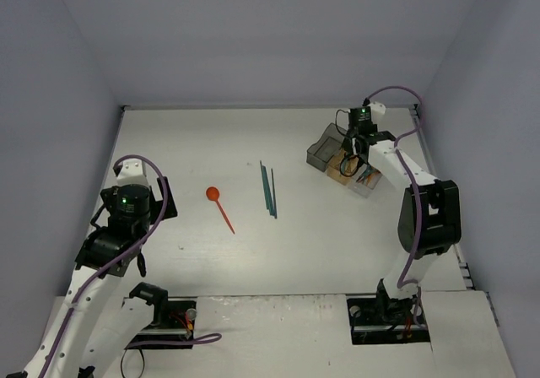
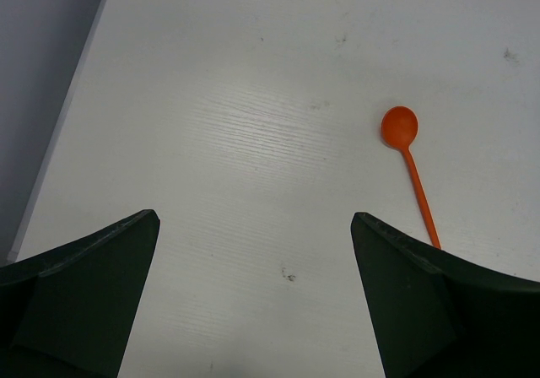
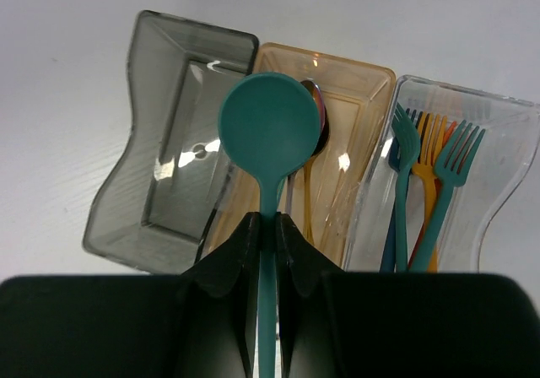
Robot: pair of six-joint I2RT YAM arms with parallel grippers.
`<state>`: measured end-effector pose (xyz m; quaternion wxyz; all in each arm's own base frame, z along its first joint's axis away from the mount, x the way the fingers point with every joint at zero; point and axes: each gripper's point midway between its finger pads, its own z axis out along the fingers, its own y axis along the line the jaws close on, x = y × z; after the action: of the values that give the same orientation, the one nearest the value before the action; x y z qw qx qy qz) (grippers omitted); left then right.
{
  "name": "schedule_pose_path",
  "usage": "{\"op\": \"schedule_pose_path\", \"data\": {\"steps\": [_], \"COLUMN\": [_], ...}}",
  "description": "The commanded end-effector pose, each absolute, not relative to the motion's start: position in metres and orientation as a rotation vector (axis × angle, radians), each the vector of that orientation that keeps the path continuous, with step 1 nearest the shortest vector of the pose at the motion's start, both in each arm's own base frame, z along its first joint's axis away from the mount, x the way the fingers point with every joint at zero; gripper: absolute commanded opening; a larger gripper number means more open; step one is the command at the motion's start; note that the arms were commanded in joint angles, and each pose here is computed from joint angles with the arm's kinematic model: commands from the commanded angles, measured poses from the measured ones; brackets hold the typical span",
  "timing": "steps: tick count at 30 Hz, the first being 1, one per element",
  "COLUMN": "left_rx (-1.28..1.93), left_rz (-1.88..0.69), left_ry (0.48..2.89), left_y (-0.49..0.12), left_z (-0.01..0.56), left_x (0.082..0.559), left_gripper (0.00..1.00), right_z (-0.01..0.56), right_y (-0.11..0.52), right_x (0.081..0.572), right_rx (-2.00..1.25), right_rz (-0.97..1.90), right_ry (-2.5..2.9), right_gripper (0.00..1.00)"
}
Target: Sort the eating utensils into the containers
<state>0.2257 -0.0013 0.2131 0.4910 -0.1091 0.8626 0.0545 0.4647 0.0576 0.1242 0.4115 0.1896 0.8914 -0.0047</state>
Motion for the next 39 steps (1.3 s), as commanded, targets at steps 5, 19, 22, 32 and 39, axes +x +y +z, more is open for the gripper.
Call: {"op": "schedule_pose_path", "data": {"steps": [5, 19, 22, 32, 39], "left_rx": [-0.262, -0.258, -0.260, -0.285, -0.312], "left_rz": [0.125, 0.123, 0.125, 0.139, 0.144], "left_ry": [2.067, 2.072, 2.070, 2.036, 2.004], "left_y": [-0.004, -0.005, -0.004, 0.002, 0.006], "left_z": [0.219, 0.219, 0.219, 0.226, 0.232], "left_x": [0.235, 0.236, 0.236, 0.232, 0.227], "left_gripper": [0.97, 0.97, 0.97, 0.97, 0.97], "right_z": [0.117, 0.211, 0.210, 0.152, 0.102], "right_y": [0.046, 0.153, 0.205, 0.367, 0.439], "right_x": [0.490, 0.464, 0.439, 0.353, 0.315], "right_rx": [0.604, 0.052, -0.107, -0.544, -0.743], "right_rz": [0.069, 0.160, 0.205, 0.345, 0.388], "right_ry": [2.223, 2.109, 2.109, 2.146, 2.165], "right_gripper": [0.16, 0.76, 0.83, 0.94, 0.91]}}
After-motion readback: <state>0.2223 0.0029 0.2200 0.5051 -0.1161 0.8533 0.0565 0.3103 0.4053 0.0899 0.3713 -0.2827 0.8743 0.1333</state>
